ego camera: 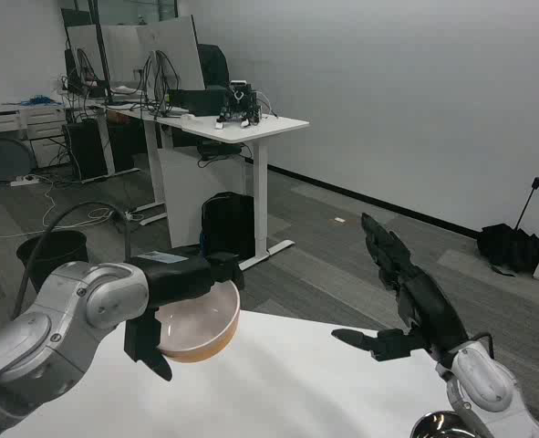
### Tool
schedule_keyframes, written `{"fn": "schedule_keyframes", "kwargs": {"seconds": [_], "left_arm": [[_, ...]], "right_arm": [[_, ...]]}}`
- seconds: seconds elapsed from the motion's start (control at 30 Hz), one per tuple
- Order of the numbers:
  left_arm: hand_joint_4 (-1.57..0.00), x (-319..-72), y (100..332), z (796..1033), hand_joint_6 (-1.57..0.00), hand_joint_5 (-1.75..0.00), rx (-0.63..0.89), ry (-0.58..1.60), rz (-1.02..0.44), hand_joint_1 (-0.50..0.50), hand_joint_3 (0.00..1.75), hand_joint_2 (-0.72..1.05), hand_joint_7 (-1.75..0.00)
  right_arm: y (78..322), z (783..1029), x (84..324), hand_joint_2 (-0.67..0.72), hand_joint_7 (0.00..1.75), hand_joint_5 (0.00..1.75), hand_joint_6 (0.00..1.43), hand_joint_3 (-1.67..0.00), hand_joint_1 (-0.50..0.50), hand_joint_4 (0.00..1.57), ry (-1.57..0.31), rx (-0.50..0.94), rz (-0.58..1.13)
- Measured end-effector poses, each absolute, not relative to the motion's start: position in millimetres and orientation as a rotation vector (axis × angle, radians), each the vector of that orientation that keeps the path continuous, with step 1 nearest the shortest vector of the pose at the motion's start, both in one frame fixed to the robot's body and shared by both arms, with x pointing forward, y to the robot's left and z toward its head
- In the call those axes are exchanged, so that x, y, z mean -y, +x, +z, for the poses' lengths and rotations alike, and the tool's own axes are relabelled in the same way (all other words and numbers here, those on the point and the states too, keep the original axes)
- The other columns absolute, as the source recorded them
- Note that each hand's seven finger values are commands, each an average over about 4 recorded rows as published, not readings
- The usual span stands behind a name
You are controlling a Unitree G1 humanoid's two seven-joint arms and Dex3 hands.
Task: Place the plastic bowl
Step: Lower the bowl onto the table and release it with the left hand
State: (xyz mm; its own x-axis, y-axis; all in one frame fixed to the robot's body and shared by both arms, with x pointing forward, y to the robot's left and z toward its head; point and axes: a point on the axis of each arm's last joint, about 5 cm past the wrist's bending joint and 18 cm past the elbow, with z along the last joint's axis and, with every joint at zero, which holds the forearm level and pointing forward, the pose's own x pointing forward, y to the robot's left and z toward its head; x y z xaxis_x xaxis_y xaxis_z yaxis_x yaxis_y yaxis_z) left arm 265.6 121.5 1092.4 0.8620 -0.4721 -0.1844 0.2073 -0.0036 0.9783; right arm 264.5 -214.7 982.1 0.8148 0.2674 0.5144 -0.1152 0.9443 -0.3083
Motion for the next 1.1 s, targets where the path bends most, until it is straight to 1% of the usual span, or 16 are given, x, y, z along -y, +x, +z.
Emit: {"fn": "schedule_keyframes", "kwargs": {"seconds": [0.17, 1.1], "left_arm": [[-1.38, -121.7, 265.3, 1093.1, -0.1, -1.75, 0.225, 1.48, -0.541, -0.5, 1.22, 0.69, -1.4], [-1.38, -126.2, 266.1, 1091.7, -0.1, -1.75, 0.209, 1.464, -0.528, -0.5, 1.22, 0.69, -1.4]], "right_arm": [[265.4, 979.8, 214.5, 0.47, 0.0, 0.0, 0.0, 0.0, -0.46, 0.0, -0.271, 0.576, 0.21], [265.6, 978.6, 213.3, 0.47, 0.0, 0.0, 0.0, 0.0, -0.46, 0.0, -0.265, 0.572, 0.217]]}}
